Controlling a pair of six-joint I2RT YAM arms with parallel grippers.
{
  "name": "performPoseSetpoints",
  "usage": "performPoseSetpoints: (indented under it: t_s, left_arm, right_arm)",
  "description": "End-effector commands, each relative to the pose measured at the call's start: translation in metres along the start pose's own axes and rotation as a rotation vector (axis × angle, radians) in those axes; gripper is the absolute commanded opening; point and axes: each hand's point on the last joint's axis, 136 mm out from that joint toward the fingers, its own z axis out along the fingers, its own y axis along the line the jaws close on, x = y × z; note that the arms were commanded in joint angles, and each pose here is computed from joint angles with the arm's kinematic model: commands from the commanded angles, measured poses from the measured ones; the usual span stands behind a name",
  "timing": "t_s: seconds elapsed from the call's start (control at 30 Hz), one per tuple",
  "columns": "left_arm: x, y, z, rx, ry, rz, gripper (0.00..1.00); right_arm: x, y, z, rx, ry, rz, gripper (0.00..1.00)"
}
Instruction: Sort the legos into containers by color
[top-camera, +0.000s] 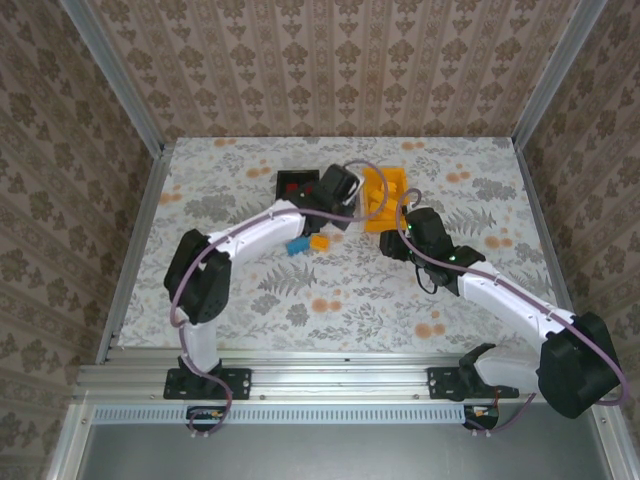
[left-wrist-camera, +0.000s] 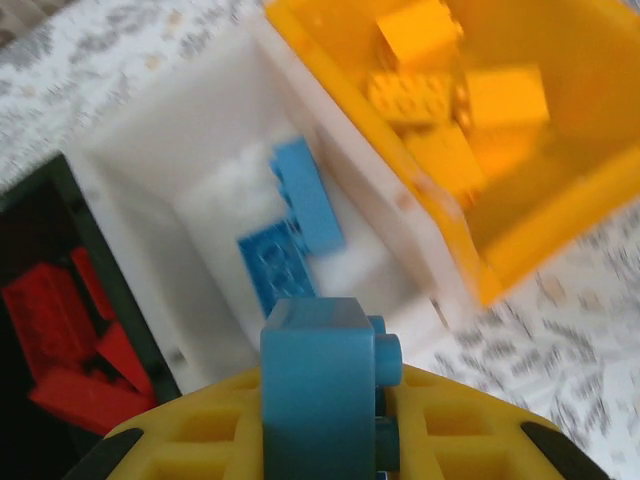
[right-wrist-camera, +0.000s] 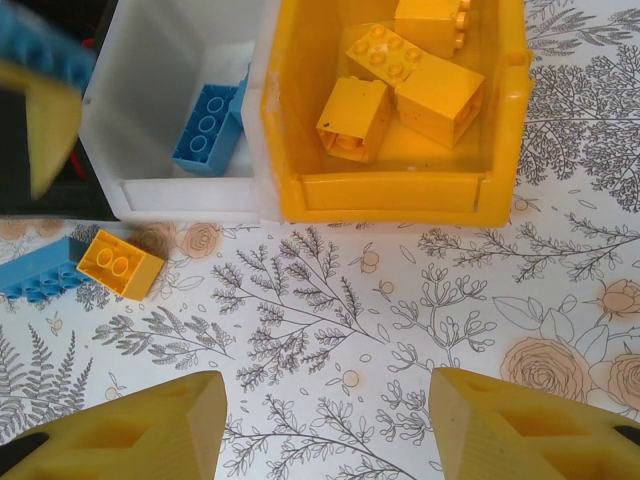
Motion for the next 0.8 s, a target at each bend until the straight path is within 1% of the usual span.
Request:
performPoseSetpoints:
  t_s: [0.0, 0.07, 0.17, 0.37, 0.47, 0.57, 0.63, 0.7, 0.73, 0.77]
  left_arm:
    - [-0.013, 0.010, 0.024, -0.014, 0.034, -0.036, 0.16]
    - [-0.020, 0.016, 0.044, -0.029, 0.049, -0.057, 0.16]
    - [-0.021, 0.026, 0.067, -0.074, 0.083, -0.066, 0.15]
    - [-0.017, 0.044, 0.084, -0.116, 0.098, -0.138, 0.23]
    - [-0.013, 0.043, 0.087, -0.108, 0.106, -0.144, 0.27]
    - [-0.008, 0.042, 0.087, -0.107, 0.122, -0.144, 0.36]
    - [-0.008, 0.043, 0.082, -0.109, 0.119, -0.144, 0.50]
    - [-0.009, 0.043, 0.077, -0.106, 0.110, -0.141, 0.59]
    - [-0.010, 0.042, 0.073, -0.099, 0.102, -0.135, 0.63]
    - [-0.012, 0.040, 0.069, -0.098, 0.095, -0.125, 0.64]
  right_arm:
    - [0.002, -0.001, -0.003, -0.004, -0.005, 0.010, 0.57]
    - [0.004, 0.001, -0.003, -0.012, 0.004, 0.014, 0.57]
    - [0.005, 0.003, -0.004, -0.029, 0.005, 0.021, 0.57]
    - [0.004, 0.004, -0.007, -0.037, 0.003, 0.021, 0.57]
    - [0.004, 0.005, -0.006, -0.040, 0.002, 0.017, 0.57]
    - [0.005, 0.006, -0.005, -0.043, 0.008, 0.015, 0.58]
    - [0.005, 0.006, -0.005, -0.043, 0.007, 0.017, 0.58]
    - [0.005, 0.005, -0.005, -0.041, 0.008, 0.017, 0.58]
    - [0.005, 0.006, -0.005, -0.043, 0.008, 0.017, 0.58]
    - [0.005, 0.005, -0.005, -0.042, 0.007, 0.017, 0.58]
